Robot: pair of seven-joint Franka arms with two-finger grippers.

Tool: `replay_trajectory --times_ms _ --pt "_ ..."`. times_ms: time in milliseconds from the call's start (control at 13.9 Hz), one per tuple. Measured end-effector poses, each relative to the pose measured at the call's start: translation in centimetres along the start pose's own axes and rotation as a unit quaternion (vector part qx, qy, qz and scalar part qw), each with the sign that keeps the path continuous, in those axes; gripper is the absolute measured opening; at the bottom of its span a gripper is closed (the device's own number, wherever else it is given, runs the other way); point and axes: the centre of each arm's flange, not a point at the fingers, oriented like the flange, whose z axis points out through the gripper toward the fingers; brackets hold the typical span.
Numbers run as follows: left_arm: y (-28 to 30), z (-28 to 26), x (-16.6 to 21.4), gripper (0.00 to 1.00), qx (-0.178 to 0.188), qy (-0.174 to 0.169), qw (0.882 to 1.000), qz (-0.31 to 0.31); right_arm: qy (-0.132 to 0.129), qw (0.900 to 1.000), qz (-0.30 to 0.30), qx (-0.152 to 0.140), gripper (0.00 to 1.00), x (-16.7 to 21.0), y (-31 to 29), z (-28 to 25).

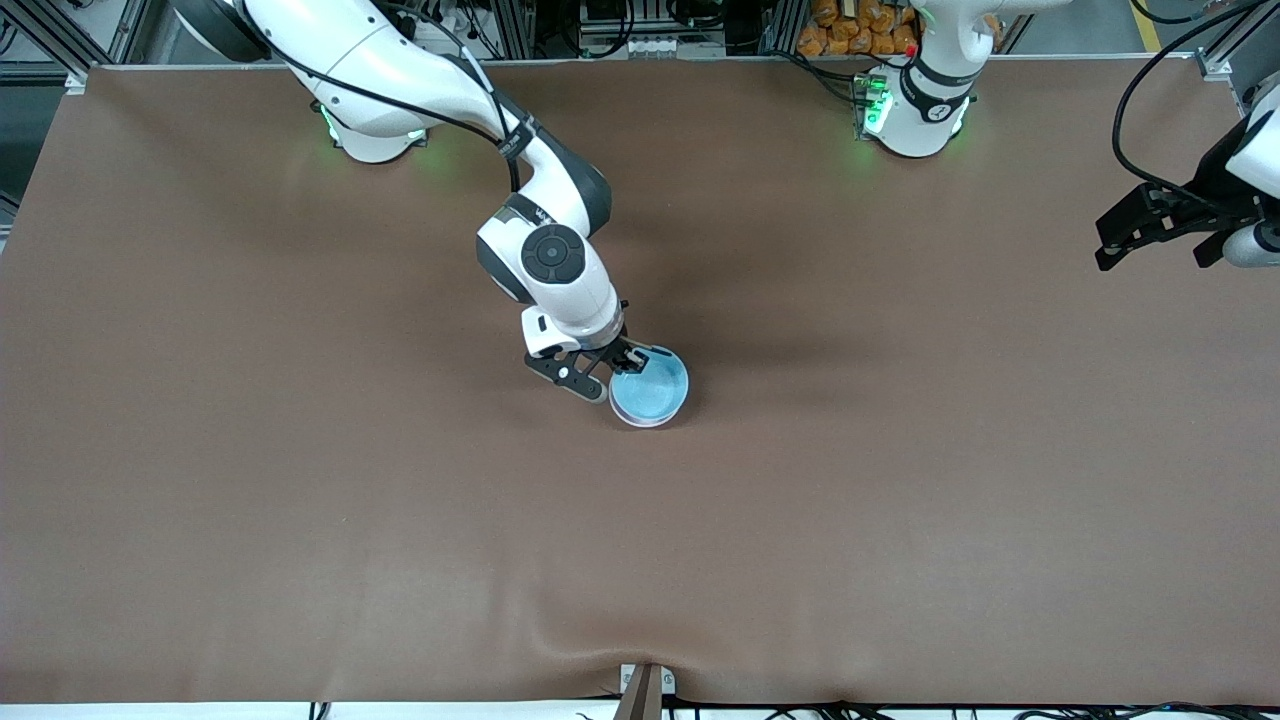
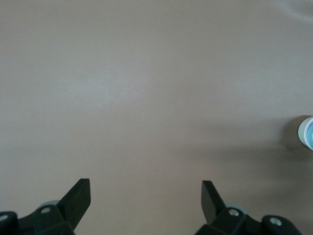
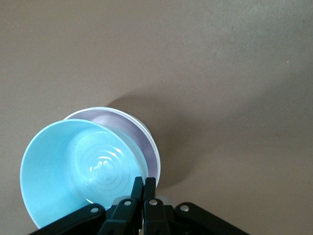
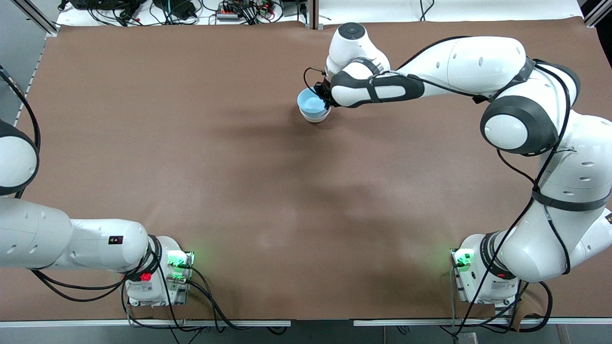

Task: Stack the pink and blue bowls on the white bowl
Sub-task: 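Lower the blue bowl into the pink bowl and open the right gripper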

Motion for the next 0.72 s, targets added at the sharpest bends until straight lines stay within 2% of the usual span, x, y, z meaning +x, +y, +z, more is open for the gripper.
replay_trajectory --times_ms 287,358,502,717 --pt "0.0 0.1 0.0 1.0 0.0 -0.001 1.0 0.0 0.001 1.0 0.001 -0.007 0.03 0.0 0.2 0.9" --pt "0.0 0.1 0.0 1.0 0.0 -0.001 1.0 0.0 0.002 1.0 0.003 -0.009 0.09 0.1 0.3 1.1" --pt "0.0 0.1 0.0 1.0 0.0 -0.001 1.0 0.0 0.004 1.0 0.007 -0.01 0.3 0.7 0.5 1.2" --pt "0.0 0.1 0.0 1.0 0.0 -0.001 1.0 0.0 0.014 1.0 0.021 0.005 0.62 3.2 -0.2 -1.0"
